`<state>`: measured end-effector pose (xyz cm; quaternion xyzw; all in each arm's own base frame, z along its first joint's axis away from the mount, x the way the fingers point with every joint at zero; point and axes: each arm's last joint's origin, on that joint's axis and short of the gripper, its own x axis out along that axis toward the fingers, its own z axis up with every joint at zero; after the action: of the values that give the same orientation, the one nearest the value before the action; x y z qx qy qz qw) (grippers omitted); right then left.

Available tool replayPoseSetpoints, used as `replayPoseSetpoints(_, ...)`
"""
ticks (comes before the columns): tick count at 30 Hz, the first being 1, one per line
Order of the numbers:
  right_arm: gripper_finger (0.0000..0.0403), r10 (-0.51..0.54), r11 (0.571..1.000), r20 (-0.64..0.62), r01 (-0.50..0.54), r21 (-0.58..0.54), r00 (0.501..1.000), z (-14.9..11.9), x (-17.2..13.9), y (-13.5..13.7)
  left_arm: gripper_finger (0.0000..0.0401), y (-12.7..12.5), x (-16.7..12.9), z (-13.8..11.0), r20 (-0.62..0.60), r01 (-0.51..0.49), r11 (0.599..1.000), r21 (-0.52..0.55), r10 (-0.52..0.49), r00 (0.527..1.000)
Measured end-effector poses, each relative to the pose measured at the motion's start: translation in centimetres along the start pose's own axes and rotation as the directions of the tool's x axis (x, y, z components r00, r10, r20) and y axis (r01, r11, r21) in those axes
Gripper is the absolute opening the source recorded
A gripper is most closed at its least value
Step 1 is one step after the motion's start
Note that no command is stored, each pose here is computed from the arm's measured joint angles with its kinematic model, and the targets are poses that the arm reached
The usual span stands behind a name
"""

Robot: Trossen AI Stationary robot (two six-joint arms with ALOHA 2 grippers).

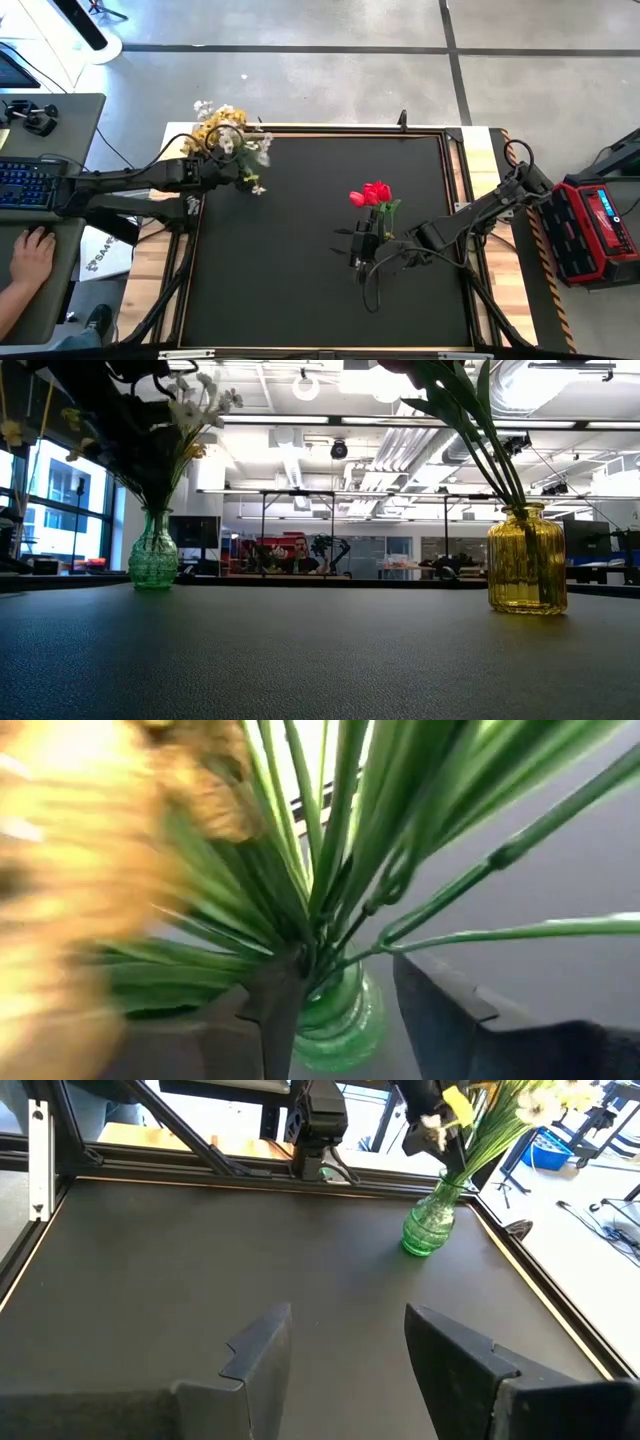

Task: Sort flowers into vase by color
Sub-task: Put the white clustered flowers into the green flower vase

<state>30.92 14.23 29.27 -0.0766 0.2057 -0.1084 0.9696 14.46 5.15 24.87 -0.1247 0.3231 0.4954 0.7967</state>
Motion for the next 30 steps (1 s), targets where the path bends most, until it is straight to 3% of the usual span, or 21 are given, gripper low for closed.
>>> replayPoseSetpoints(13,0.0181,0.000,1.000,0.000,0.000,0.003,1.000,0.0,0.0,0.0,0.0154,1.4,-3.4,2.2,0.074,0.154,0.988,-0.032,-0.151,0.986)
replayPoseSetpoints(22,0.0181,0.000,1.000,0.000,0.000,0.000,1.000,0.0,0.0,0.0,0.0152,2.0,-3.9,2.5,0.146,0.106,0.988,-0.109,-0.089,0.985)
replayPoseSetpoints(26,0.0181,0.000,1.000,0.000,0.000,0.000,1.000,0.0,0.0,0.0,0.0124,1.7,-3.4,2.4,0.141,0.101,0.989,-0.105,-0.086,0.986)
replayPoseSetpoints(30,0.0181,0.000,1.000,0.000,0.000,0.000,1.000,0.0,0.0,0.0,0.0059,1.3,-2.4,1.4,0.107,0.080,0.992,-0.102,-0.069,0.992)
